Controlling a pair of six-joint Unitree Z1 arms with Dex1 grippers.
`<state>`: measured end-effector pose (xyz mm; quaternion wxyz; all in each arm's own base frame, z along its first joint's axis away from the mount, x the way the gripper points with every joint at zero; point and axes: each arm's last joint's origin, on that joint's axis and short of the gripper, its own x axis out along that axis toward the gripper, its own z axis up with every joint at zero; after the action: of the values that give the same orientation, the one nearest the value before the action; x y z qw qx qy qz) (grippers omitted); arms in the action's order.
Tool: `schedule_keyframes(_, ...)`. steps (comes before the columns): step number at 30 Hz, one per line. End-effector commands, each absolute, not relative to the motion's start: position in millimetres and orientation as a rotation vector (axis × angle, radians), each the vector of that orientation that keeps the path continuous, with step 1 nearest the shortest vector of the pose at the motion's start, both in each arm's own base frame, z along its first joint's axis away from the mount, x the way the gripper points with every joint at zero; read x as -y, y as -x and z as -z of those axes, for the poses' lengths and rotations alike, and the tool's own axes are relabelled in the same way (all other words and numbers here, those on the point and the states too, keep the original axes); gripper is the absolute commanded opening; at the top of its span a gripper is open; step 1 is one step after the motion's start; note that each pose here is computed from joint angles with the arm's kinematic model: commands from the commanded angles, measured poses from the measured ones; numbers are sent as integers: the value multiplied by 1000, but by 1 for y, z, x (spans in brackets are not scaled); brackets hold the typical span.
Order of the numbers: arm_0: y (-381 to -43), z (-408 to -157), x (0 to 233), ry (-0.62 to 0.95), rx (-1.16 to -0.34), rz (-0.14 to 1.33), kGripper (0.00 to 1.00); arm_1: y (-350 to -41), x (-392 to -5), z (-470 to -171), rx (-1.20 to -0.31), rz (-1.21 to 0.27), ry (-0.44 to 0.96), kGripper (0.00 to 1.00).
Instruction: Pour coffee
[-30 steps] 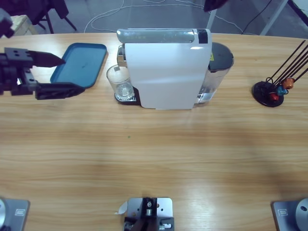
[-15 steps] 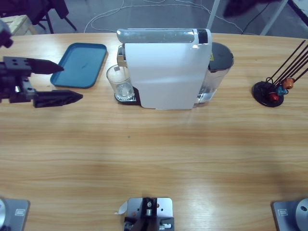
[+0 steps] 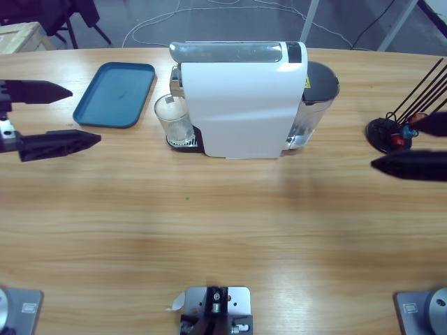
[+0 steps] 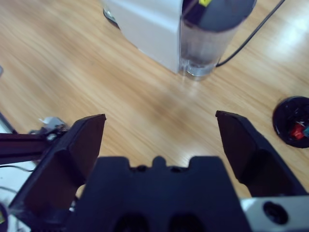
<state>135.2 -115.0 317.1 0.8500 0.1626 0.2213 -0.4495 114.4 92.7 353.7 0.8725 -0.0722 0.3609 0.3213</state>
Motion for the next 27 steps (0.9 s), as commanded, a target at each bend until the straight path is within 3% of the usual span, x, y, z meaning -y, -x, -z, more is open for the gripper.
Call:
schedule_keyframes(1,-123,-309,107,-325,-491,937,1000,-88,-66,-319,-499,-630,236,1000)
schedule_keyframes(6,-117,-321,103,-276,-450,926,1000,-83,-64,-326,-539,-647,213,1000)
schedule_keyframes(14,-108,-323,96,-213,-479,905,1000,-86,-68,-321,-616,-678,240,1000)
schedule_keyframes(17,-101,-328,91,-210,-460,904,1000,-81,-64,-325,-614,-683,249,1000)
schedule_keyframes(27,-91,-314,83,-192,-535,898,1000,-80,-64,-325,-587,-684,253,1000)
